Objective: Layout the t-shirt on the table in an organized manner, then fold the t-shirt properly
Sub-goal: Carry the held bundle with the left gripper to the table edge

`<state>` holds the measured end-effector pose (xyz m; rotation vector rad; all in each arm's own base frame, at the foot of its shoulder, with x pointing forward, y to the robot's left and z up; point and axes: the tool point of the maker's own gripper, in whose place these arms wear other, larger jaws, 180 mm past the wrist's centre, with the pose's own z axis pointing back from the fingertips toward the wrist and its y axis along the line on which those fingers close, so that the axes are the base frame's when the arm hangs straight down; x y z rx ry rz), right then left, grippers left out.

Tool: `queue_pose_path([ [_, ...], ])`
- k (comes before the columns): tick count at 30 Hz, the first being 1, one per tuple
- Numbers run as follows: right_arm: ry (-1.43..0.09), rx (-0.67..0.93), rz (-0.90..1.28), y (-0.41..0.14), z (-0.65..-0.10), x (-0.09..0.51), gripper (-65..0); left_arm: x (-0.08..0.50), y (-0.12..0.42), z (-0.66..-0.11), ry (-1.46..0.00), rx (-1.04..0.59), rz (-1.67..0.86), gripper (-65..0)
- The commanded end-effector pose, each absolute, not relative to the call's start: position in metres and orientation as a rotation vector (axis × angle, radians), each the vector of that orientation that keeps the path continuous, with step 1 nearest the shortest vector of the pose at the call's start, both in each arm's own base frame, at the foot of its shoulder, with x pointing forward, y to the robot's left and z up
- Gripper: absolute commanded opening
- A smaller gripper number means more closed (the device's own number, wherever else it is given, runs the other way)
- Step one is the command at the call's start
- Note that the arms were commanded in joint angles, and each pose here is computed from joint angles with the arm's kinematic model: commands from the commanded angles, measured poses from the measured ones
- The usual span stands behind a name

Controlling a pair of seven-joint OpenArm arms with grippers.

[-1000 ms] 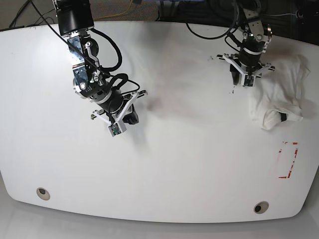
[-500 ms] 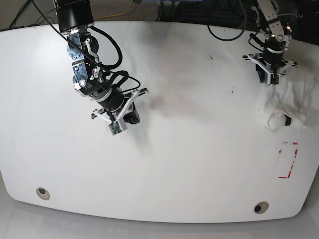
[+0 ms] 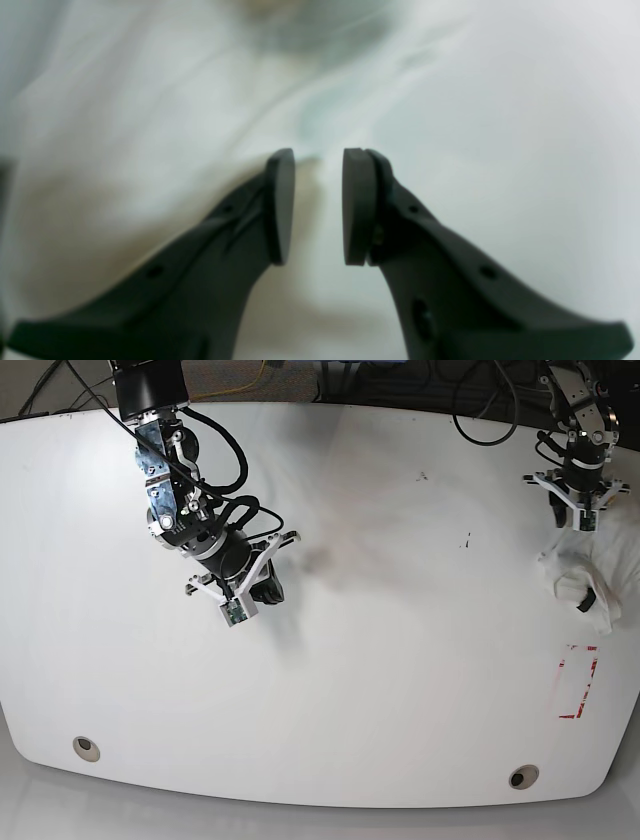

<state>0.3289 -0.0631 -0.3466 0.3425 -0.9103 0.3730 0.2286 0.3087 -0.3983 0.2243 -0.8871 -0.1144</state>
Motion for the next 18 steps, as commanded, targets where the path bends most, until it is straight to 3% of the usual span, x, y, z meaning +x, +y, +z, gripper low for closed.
queue_pose_path([
  [1, -0.973, 0.353, 0.377, -0.061, -0.329, 0.337, -63.2, 0.241, 0.302, -0.386, -0.944, 0.212, -0.126, -50.3],
  [11, -0.972, 0.354, 0.377, -0.061, -0.330, 0.336, -63.2, 0.283, 0.233, -0.384, -1.015, 0.074, -0.209, -50.3],
  [18, -0.957, 0.356, 0.374, -0.061, -0.335, 0.331, -63.2, 0.313, 0.241, -0.370, -1.058, 0.115, -0.150, -50.3],
])
